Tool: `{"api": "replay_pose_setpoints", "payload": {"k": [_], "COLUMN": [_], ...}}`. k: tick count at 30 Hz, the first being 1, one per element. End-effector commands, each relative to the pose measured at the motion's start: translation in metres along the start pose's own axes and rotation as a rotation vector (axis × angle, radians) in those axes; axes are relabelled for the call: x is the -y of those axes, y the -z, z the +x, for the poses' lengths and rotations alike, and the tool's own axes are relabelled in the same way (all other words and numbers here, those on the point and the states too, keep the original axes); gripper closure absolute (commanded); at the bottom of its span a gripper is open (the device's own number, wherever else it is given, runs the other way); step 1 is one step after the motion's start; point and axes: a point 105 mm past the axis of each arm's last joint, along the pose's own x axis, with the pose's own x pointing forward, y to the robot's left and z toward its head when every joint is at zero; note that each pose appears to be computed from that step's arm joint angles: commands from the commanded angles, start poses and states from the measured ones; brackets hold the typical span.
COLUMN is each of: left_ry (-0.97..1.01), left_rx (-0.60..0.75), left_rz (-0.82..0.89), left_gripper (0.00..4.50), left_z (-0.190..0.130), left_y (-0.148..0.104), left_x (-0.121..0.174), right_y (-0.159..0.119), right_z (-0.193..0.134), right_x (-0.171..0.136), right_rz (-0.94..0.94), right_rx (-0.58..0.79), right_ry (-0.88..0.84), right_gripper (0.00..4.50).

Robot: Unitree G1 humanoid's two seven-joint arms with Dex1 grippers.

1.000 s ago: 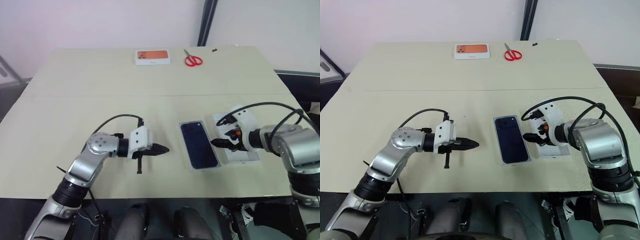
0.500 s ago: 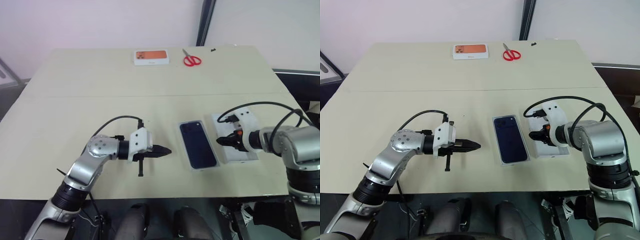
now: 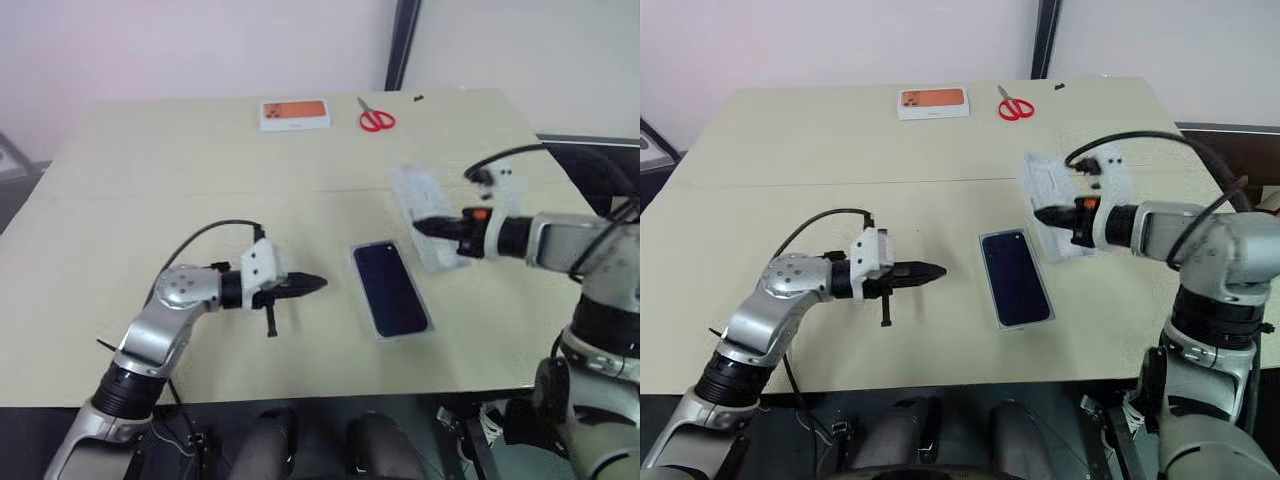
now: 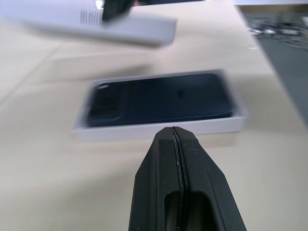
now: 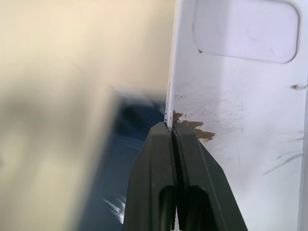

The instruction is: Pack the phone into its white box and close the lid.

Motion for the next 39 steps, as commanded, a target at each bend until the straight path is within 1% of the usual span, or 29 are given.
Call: {"api": "replay_pose_setpoints", "payload": {"k": [1, 3, 4, 5, 7, 8, 12, 15, 17, 18, 20, 21, 22, 23, 24, 25, 26, 28, 32, 34, 36, 37, 38, 39], "left_ry": [-0.136, -0.165, -0.172, -0.175, -0.165, -0.161, -0.12, -0.06, -0.018, -0.001, 0.015, 0.017, 0.019, 0.02, 0.021, 0.019, 0.02, 0.023, 0.062, 0.084, 0.091, 0.085, 0.078, 0.066], "left_rx": [0.001, -0.006, -0.007, -0.009, -0.014, -0.016, -0.026, -0.029, -0.024, -0.019, -0.011, -0.009, -0.01, -0.01, -0.014, -0.018, -0.014, 0.007, 0.052, 0.046, 0.049, 0.055, 0.064, 0.076], "left_rz": [0.0, 0.007, 0.009, 0.011, 0.025, 0.029, 0.044, 0.051, 0.056, 0.059, 0.063, 0.064, 0.07, 0.08, 0.083, 0.089, 0.093, 0.094, 0.091, 0.099, 0.102, 0.096, 0.09, 0.08], "left_gripper": [4.5, 4.5, 4.5, 4.5, 4.5, 4.5, 4.5, 4.5, 4.5, 4.5, 4.5, 4.5, 4.5, 4.5, 4.5, 4.5, 4.5, 4.5, 4.5, 4.5, 4.5, 4.5, 4.5, 4.5], "left_z": [-0.022, -0.029, -0.031, -0.031, -0.03, -0.03, -0.022, -0.01, -0.001, 0.004, 0.012, 0.016, 0.021, 0.026, 0.031, 0.036, 0.041, 0.049, 0.066, 0.074, 0.078, 0.08, 0.081, 0.082], "left_y": [0.0, 0.0, 0.0, 0.0, -0.001, -0.001, 0.0, 0.001, 0.0, 0.0, -0.001, -0.001, -0.001, -0.001, -0.001, -0.001, -0.002, -0.007, -0.019, -0.019, -0.02, -0.022, -0.023, -0.026], "left_x": [-0.026, -0.034, -0.036, -0.037, -0.037, -0.037, -0.03, -0.02, -0.012, -0.009, -0.006, -0.006, -0.006, -0.006, -0.006, -0.007, -0.007, -0.005, 0.006, 0.014, 0.017, 0.017, 0.017, 0.016], "right_y": [0.001, 0.014, 0.018, 0.021, 0.042, 0.048, 0.063, 0.076, 0.076, 0.073, 0.066, 0.063, 0.058, 0.054, 0.048, 0.043, 0.037, 0.028, 0.016, 0.014, 0.015, 0.016, 0.016, 0.017], "right_z": [0.007, 0.015, 0.016, 0.016, 0.024, 0.028, 0.036, 0.041, 0.042, 0.041, 0.039, 0.037, 0.034, 0.031, 0.025, 0.02, 0.015, 0.008, -0.001, -0.004, -0.004, -0.005, -0.005, -0.005], "right_x": [-0.048, -0.069, -0.077, -0.084, -0.095, -0.097, -0.099, -0.087, -0.079, -0.076, -0.073, -0.072, -0.072, -0.072, -0.072, -0.071, -0.067, -0.054, -0.021, -0.009, 0.0, 0.003, 0.004, 0.006], "right_rz": [0.067, 0.139, 0.162, 0.201, 0.318, 0.345, 0.412, 0.474, 0.486, 0.484, 0.469, 0.452, 0.413, 0.371, 0.3, 0.235, 0.152, 0.002, -0.198, -0.283, -0.341, -0.377, -0.41, -0.464], "right_rx": [0.038, 0.006, 0.005, 0.001, -0.04, -0.046, -0.04, -0.054, -0.049, -0.041, -0.021, -0.017, -0.02, -0.026, -0.045, -0.061, -0.077, -0.091, -0.097, -0.101, -0.108, -0.116, -0.121, -0.133], "right_ry": [-0.322, -0.447, -0.474, -0.479, -0.485, -0.48, -0.427, -0.323, -0.271, -0.253, -0.243, -0.24, -0.242, -0.243, -0.232, -0.213, -0.174, -0.09, 0.069, 0.116, 0.139, 0.142, 0.142, 0.148], "right_gripper": [4.49, 4.49, 4.49, 4.49, 4.49, 4.49, 4.49, 4.49, 4.49, 3.91, 3.17, 2.54, 2.17, 1.69, 1.04, 0.73, 0.23, 0.23, 0.23, 0.23, 0.75, 1.1, 1.49, 2.06]}}
